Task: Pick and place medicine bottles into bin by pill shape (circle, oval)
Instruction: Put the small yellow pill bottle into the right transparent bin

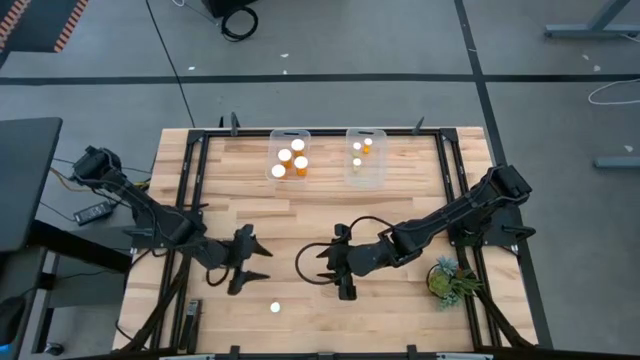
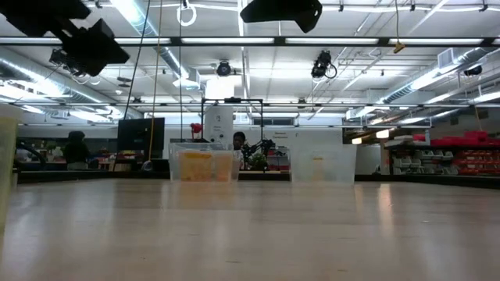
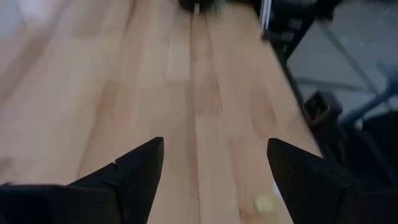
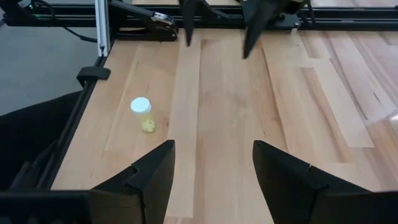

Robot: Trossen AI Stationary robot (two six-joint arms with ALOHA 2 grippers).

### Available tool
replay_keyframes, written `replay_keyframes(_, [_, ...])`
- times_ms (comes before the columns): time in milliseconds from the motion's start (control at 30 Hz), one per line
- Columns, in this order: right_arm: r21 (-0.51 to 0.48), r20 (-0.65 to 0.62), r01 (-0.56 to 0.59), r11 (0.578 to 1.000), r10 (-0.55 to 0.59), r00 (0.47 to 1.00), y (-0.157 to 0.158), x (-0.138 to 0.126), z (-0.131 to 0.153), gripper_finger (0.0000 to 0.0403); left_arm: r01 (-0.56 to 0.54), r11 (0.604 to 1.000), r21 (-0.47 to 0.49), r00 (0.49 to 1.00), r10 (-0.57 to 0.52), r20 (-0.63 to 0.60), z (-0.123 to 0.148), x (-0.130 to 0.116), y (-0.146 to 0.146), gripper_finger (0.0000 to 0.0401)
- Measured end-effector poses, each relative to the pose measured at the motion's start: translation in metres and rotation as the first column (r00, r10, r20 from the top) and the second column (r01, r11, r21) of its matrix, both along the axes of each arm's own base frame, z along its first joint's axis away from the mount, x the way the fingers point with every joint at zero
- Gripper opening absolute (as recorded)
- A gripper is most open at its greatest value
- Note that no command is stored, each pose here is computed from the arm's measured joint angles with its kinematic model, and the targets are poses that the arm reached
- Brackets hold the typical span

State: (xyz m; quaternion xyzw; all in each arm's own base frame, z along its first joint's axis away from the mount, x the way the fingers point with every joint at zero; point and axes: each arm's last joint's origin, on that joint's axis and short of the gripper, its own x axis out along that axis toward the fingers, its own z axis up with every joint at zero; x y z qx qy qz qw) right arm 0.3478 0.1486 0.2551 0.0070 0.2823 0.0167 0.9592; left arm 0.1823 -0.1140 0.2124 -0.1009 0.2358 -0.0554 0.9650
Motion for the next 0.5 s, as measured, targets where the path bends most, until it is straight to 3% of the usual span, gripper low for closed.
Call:
replay_keyframes(267, [-0.028, -0.019, -0.012, 1.0, 0.011, 1.0, -0.001, -0.001, -0.002, 0.0222, 0.095, 0.991, 0.099, 0.978, -0.074, -0.194, 0.002, 0.008, -0.038, 0.0293])
replay_keyframes(500, [-0.05, -0.065, -0.015, 0.999, 0.012, 0.998, -0.002, -0.004, -0.006, 0.0222, 0.088, 0.991, 0.096, 0.932, -0.048, -0.358, -0.014, 0.011, -0.072, 0.0293])
